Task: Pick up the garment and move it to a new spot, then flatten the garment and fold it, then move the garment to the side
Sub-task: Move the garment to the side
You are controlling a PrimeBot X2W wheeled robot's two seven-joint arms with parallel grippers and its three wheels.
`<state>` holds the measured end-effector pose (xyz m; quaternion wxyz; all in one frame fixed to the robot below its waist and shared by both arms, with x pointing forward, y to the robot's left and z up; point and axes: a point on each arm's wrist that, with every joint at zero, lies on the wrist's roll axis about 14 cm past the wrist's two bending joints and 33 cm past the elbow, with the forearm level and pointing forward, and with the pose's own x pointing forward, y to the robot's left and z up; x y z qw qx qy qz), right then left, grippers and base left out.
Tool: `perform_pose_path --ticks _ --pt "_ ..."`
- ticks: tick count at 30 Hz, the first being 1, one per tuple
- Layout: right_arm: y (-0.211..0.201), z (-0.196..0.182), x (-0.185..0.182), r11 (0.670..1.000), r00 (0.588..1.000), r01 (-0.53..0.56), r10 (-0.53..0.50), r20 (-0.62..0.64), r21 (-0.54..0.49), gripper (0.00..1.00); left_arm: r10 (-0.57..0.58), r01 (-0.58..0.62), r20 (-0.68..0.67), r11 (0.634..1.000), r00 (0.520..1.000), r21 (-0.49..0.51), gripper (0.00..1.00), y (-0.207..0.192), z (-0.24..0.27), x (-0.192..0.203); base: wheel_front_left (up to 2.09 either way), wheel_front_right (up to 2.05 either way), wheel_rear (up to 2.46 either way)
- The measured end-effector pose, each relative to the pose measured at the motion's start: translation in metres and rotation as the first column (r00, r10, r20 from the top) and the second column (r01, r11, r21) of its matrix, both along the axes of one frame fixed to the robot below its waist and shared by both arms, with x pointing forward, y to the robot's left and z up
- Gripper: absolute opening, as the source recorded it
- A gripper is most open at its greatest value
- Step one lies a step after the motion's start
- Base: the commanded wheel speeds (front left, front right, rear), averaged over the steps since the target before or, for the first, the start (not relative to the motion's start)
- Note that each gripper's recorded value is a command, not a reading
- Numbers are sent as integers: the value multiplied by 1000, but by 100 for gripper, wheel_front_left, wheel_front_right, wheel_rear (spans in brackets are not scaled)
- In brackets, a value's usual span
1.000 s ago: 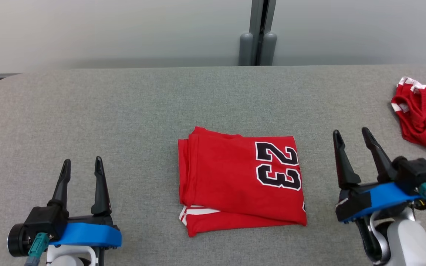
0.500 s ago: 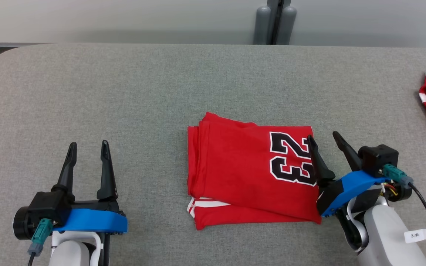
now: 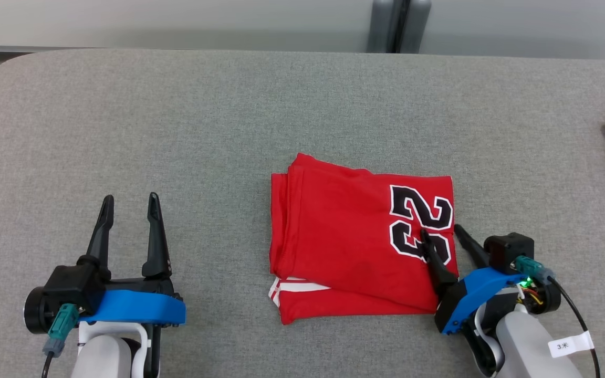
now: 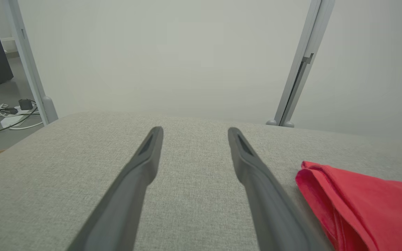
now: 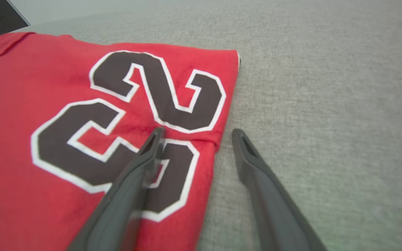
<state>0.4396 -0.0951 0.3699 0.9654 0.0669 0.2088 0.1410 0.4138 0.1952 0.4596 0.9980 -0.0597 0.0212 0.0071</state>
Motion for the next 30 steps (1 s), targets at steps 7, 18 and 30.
perform_pose_path --ticks 7,18,30 --pt "9 4 2 999 1000 -7 7 16 42 0 -3 3 -1 1000 1000 -7 100 -3 -1 2 0 0 0" --pt "-92 25 30 985 984 131 -116 133 -115 0 -129 129 -1 991 992 -36 100 -49 -13 37 0 0 0" --pt "-204 43 22 912 939 323 -274 210 -252 0 -258 258 9 964 966 -58 100 -99 -31 75 0 0 0"
